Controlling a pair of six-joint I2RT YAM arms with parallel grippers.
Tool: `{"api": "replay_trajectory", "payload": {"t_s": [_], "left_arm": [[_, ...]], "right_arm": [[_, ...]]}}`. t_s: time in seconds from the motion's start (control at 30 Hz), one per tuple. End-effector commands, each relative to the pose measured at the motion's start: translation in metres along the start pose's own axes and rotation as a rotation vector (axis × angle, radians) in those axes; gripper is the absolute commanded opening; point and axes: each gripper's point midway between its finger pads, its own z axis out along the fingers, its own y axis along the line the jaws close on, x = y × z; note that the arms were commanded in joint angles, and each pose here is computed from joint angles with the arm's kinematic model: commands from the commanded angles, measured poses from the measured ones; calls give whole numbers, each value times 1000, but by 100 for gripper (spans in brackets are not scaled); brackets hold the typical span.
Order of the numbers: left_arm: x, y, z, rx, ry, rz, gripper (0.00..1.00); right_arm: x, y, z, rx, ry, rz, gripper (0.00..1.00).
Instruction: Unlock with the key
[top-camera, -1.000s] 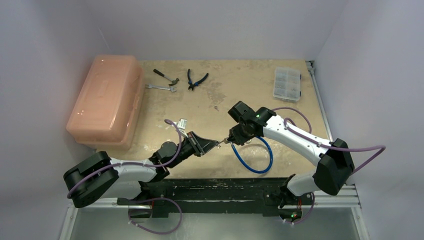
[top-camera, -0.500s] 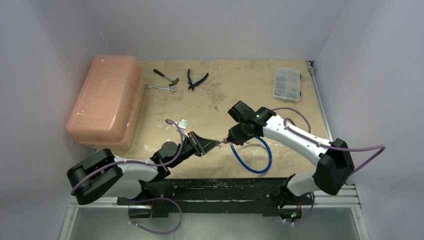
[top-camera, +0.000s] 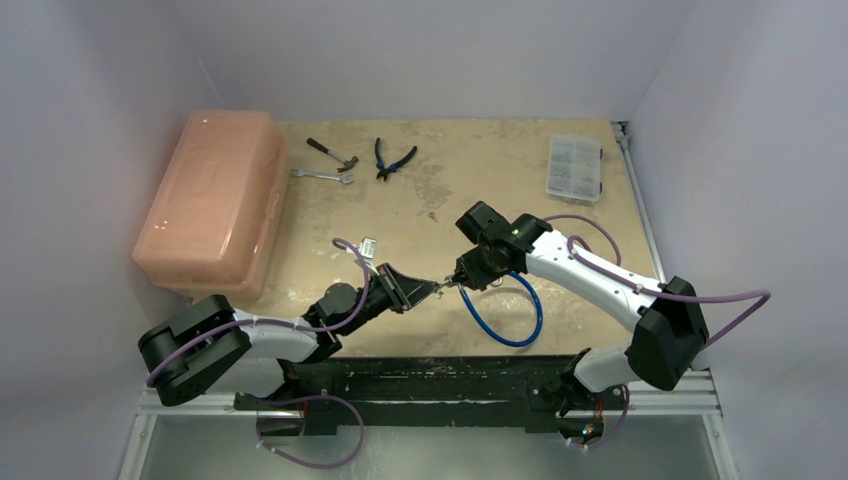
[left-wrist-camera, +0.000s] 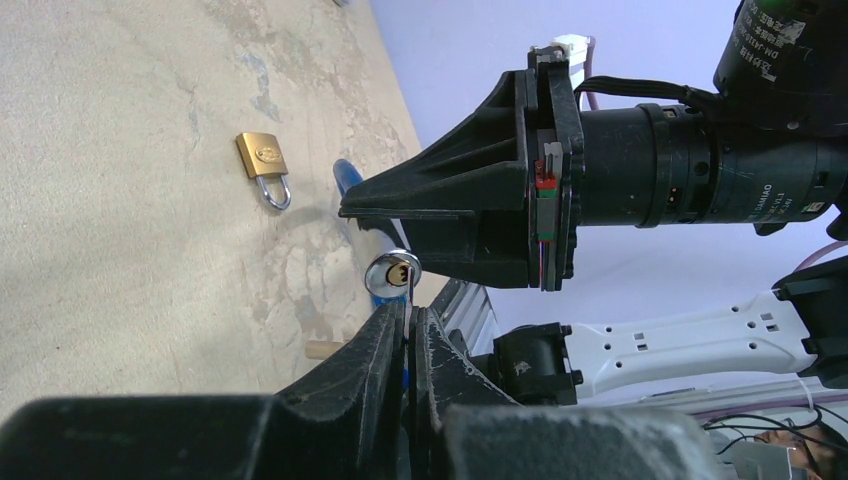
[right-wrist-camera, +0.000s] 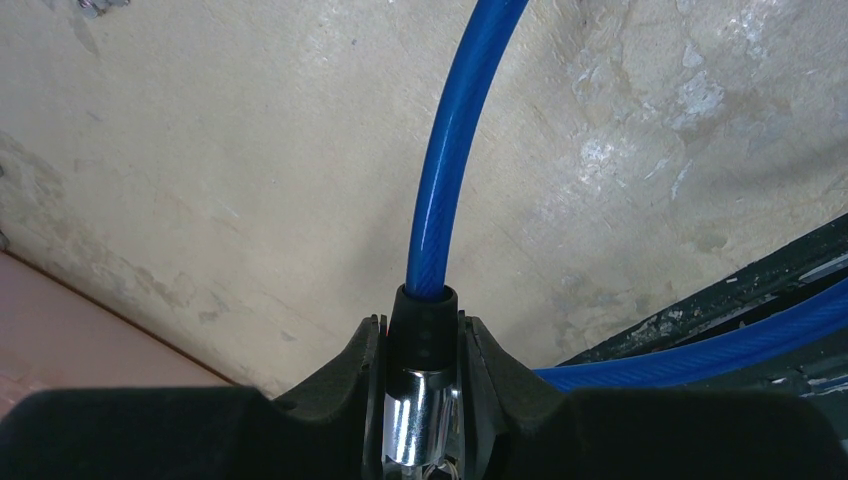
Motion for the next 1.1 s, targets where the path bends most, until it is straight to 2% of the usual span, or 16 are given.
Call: {"api": "replay_trajectory", "payload": {"t_s": [0.0, 1.07], "left_arm": [[-14, -22, 9, 69, -43, 24, 0], [-20, -14, -2, 7, -62, 47, 0]], "right_arm": [[6, 21, -16, -71, 27, 11, 0], [11, 26, -18, -91, 52, 1, 0]]}}
